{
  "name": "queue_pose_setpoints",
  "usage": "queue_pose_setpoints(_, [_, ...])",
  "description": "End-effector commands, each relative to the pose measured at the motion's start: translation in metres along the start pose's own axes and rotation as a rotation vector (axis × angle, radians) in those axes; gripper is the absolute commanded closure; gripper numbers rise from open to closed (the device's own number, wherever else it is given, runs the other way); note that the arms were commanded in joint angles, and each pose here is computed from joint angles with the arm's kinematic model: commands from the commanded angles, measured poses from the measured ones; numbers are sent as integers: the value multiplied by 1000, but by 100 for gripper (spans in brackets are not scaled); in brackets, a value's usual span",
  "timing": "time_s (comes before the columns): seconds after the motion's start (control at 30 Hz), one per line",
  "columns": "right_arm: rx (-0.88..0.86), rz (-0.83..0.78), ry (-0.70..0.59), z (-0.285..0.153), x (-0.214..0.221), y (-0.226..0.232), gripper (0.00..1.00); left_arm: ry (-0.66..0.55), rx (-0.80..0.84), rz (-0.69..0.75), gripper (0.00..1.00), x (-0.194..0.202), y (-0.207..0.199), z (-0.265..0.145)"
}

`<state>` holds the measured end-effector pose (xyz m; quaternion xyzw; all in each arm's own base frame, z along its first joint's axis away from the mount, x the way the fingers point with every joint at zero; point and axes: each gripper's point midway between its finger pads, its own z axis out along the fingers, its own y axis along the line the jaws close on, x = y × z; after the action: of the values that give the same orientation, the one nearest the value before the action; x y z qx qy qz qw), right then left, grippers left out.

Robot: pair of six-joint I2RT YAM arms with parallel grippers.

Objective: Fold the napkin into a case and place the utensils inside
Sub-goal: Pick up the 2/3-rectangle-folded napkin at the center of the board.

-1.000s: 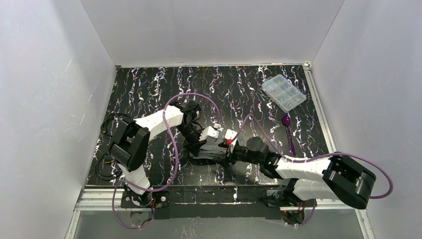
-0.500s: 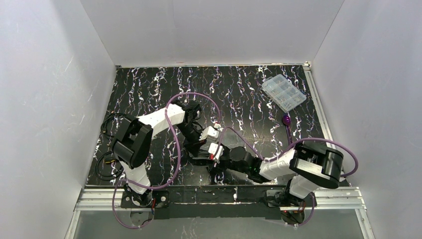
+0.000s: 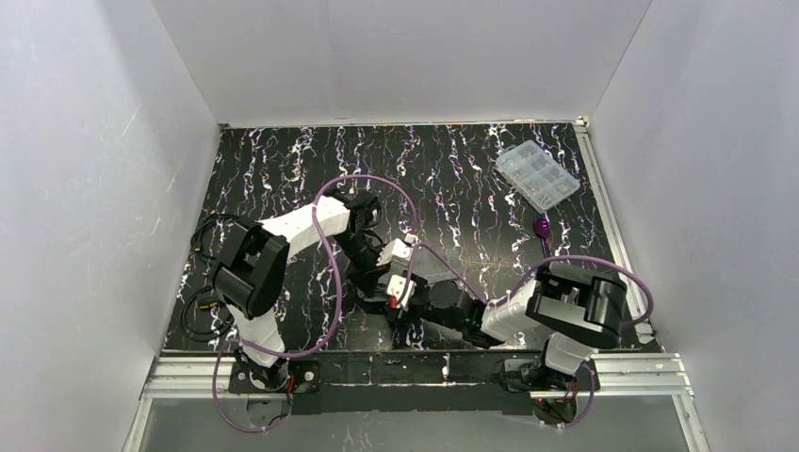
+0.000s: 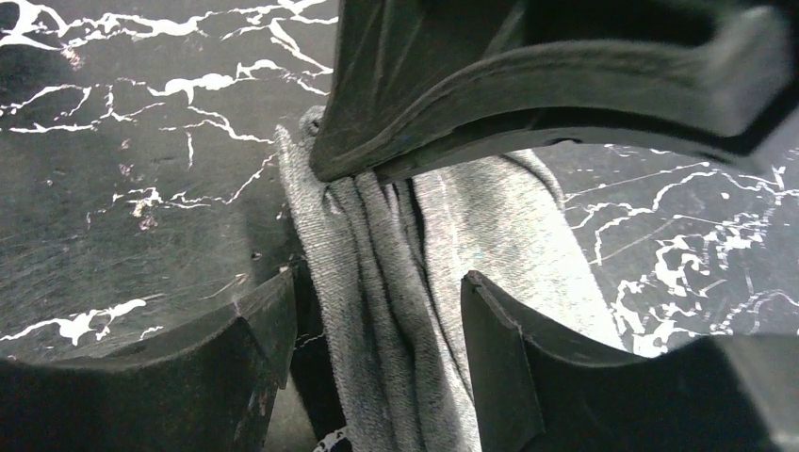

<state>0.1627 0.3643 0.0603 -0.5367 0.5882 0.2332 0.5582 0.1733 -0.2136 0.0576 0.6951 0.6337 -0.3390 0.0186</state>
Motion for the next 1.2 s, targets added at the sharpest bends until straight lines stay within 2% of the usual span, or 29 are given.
queue_pose_setpoints(0.0, [6,2,-119,12,-25,0,31,-30,27,-2,100,-8,-6,-5])
queue_pose_setpoints(0.33, [-6,50,-197,20,-43,2,45,-36,22,-25,100,-10,-5,-5])
queue_pose_setpoints(0.53, [-38,79,-192,24,-39,10,54,-47,-8,-31,100,-13,1,-6])
queue_pose_setpoints(0.97, [19,73,-180,34,-33,2,59,-73,-14,-25,100,-18,-5,-10])
queue_pose_setpoints(1.03, [25,73,-185,35,-36,0,66,-69,-16,-29,100,-17,-5,-10])
queue_pose_setpoints(1.17, [17,85,-172,35,-31,3,88,-65,-62,-74,81,-20,0,-19])
